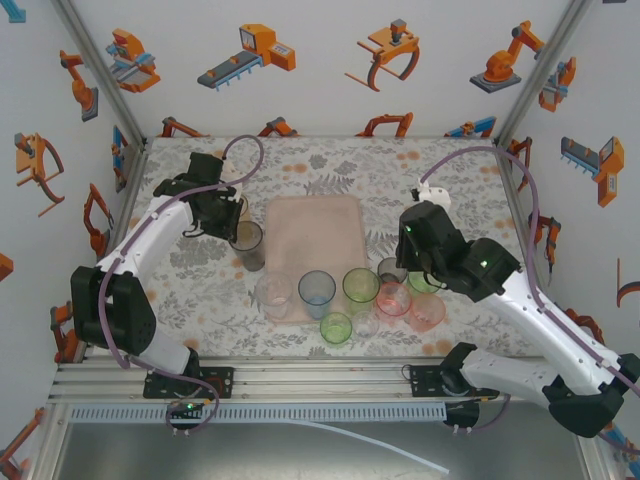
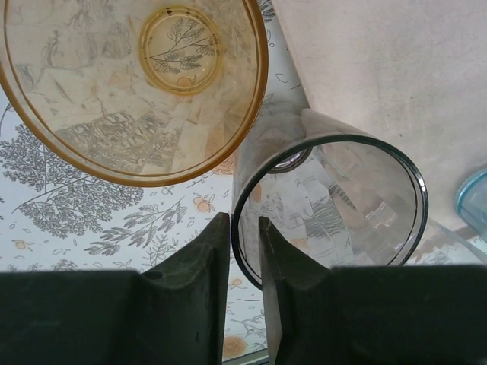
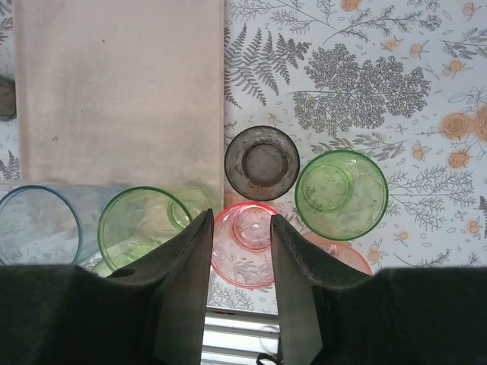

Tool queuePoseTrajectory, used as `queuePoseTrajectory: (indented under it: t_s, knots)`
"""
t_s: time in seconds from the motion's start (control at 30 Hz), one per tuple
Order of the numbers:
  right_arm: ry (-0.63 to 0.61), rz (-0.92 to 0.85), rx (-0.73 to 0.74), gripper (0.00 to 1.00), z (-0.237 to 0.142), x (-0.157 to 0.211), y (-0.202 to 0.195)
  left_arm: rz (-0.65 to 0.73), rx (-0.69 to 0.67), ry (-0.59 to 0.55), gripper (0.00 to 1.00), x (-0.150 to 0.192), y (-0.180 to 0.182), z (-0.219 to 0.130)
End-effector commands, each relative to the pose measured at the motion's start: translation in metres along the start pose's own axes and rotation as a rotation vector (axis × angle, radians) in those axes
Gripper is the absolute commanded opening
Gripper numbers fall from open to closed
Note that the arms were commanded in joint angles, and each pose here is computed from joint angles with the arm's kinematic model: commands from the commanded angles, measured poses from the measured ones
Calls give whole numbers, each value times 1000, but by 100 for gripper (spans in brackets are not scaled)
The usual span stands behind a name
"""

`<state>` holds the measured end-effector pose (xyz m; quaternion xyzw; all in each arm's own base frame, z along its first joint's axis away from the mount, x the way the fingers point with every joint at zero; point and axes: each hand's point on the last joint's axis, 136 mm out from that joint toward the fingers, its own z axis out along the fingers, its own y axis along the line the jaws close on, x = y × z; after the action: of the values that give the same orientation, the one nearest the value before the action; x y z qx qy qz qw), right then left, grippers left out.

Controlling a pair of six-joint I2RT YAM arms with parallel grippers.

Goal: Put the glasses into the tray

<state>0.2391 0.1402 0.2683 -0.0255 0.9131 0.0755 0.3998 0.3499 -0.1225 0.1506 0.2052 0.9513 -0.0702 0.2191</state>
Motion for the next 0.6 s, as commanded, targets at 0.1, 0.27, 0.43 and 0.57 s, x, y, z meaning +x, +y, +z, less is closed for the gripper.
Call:
queuePoseTrajectory:
  t_s: [0.1,0.27,0.43,0.57]
  knots:
    - [-21,6,6,37,-1,-2,-3,7,-28,-17,20,-6,3,-8]
    - [-24,9,6,37,0,-3,-3,10,-36,-22,16,-6,3,-12]
    - [-22,7,7,37,0,-2,-4,20,-42,-33,15,-7,3,-18]
    - [-22,6,6,37,1,-1,-4,26,-40,-39,14,-7,3,-23]
